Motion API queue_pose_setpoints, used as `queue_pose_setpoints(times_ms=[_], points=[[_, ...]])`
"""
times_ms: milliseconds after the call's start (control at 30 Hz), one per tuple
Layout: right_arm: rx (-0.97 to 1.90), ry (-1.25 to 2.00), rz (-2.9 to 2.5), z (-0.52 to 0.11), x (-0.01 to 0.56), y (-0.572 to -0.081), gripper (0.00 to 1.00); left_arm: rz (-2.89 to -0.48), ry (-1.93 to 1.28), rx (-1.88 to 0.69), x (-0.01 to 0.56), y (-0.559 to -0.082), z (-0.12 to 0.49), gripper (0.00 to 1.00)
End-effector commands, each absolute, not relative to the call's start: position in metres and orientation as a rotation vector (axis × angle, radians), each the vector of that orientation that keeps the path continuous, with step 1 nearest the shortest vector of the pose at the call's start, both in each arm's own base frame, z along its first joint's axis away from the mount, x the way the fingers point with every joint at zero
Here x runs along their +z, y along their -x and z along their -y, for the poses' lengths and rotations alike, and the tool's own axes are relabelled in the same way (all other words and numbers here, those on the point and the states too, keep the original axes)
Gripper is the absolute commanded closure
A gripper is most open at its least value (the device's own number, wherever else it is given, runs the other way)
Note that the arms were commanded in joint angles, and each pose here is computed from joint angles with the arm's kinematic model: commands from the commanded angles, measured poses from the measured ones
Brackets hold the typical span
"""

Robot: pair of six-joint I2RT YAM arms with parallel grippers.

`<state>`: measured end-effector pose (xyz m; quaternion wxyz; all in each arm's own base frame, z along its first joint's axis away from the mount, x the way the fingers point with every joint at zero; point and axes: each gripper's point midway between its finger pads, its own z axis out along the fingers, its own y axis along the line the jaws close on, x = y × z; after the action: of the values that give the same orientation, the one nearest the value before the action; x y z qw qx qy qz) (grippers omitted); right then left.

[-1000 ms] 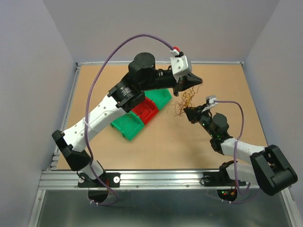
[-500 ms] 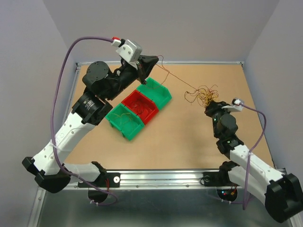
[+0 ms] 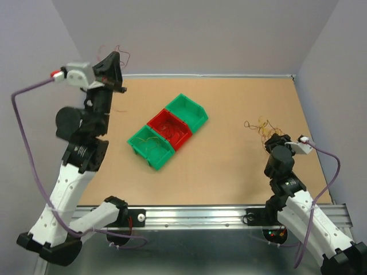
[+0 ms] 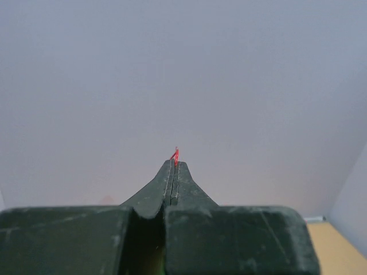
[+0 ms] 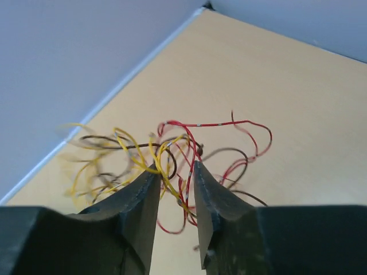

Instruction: Untangle the cables

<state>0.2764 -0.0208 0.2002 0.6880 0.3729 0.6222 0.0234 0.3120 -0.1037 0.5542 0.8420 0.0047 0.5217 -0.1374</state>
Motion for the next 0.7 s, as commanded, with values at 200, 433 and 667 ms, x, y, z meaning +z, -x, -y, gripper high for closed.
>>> queue_pose_setpoints(times_ms=[200,433,667], points=[[0.083,-0.689,-1.486,0.008,0.209,-0.267,0.11,-0.829,-0.589,-0.709,0.538,-0.236,0.204,1.00],[0.334,-0.423,-1.500,-0.042,0.234,-0.267,0.00,-0.925,-0.641,-0.720,0.519,-0.265,0.224,1.00],[0.451,-0.228,-1.453,-0.071,0.250,-0.259,0.00,-0.981,-0.735,-0.785,0.483,-0.289,0.254,1.00]])
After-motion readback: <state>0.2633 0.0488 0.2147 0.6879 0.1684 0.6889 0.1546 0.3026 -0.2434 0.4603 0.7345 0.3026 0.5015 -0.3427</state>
